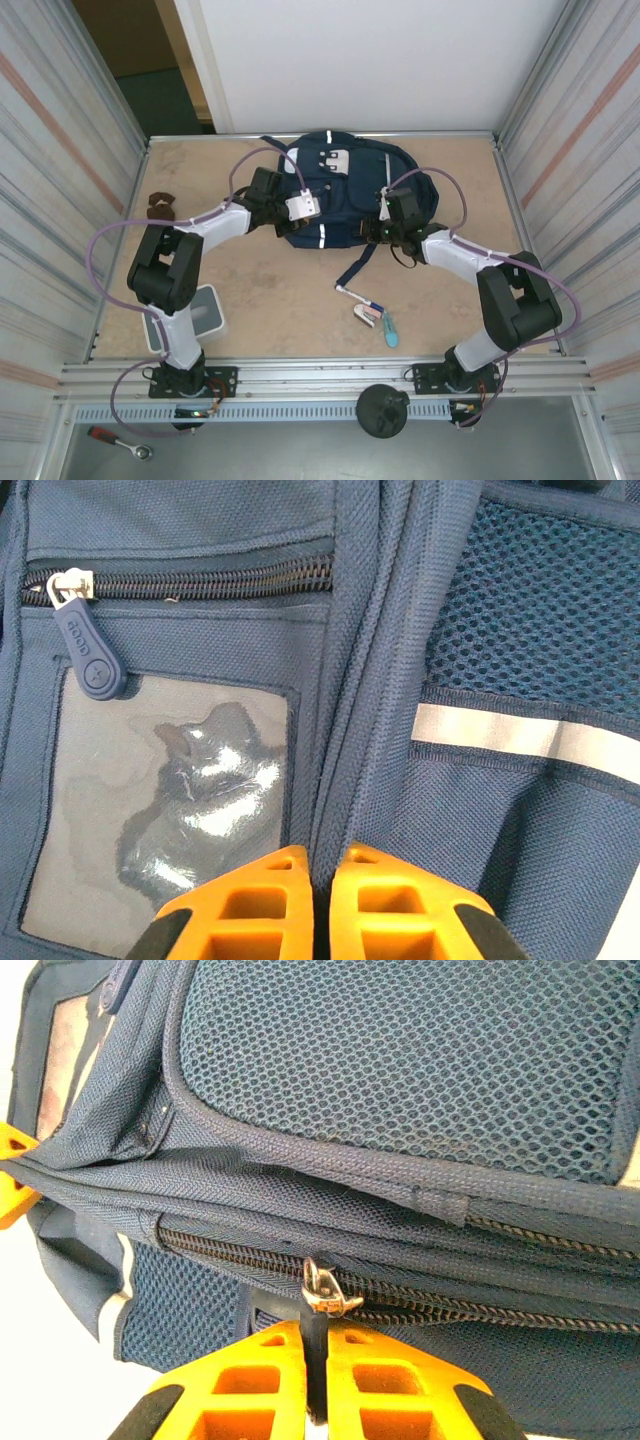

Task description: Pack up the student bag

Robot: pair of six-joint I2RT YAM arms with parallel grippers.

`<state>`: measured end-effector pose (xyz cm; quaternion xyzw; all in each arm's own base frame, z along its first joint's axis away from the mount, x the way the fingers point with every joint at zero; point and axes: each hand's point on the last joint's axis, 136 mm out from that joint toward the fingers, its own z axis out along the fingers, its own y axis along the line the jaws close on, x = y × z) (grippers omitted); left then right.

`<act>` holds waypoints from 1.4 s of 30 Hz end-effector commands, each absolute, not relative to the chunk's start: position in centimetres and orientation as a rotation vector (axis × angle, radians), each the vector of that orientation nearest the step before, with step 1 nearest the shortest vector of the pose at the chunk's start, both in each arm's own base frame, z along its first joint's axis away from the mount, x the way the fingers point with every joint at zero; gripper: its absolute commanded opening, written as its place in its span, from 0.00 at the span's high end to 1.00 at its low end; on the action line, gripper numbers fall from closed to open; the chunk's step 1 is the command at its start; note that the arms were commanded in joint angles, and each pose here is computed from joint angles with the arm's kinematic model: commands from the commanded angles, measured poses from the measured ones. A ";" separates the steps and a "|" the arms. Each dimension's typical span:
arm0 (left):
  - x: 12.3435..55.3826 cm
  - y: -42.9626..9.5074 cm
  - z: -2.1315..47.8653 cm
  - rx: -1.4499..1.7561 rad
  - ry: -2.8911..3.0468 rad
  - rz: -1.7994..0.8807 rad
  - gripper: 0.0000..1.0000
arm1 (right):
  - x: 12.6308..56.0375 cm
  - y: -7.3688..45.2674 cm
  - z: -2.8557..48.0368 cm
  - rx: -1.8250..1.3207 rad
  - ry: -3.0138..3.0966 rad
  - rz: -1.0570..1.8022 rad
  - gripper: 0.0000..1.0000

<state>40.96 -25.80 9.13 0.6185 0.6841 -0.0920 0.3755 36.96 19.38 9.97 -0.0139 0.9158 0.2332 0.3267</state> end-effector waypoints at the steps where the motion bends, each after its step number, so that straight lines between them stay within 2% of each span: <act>1: 40.5 -25.1 10.3 1.577 1.747 -0.243 0.98 | 36.1 16.9 8.6 0.000 2.459 0.536 1.00; 10: 40.6 -25.0 10.1 1.580 1.756 -0.242 0.98 | 36.2 16.6 8.3 0.030 2.451 0.539 1.00; 16: 40.6 -25.1 10.0 1.580 1.760 -0.244 0.98 | 35.8 16.8 8.8 0.026 2.437 0.643 1.00; 33: 41.2 -23.0 11.1 1.507 1.788 -0.208 0.98 | 34.8 8.8 7.4 0.322 2.515 0.606 1.00; 42: 42.1 -19.5 12.6 1.391 1.831 -0.155 0.98 | 34.4 6.2 6.8 0.382 2.561 0.492 1.00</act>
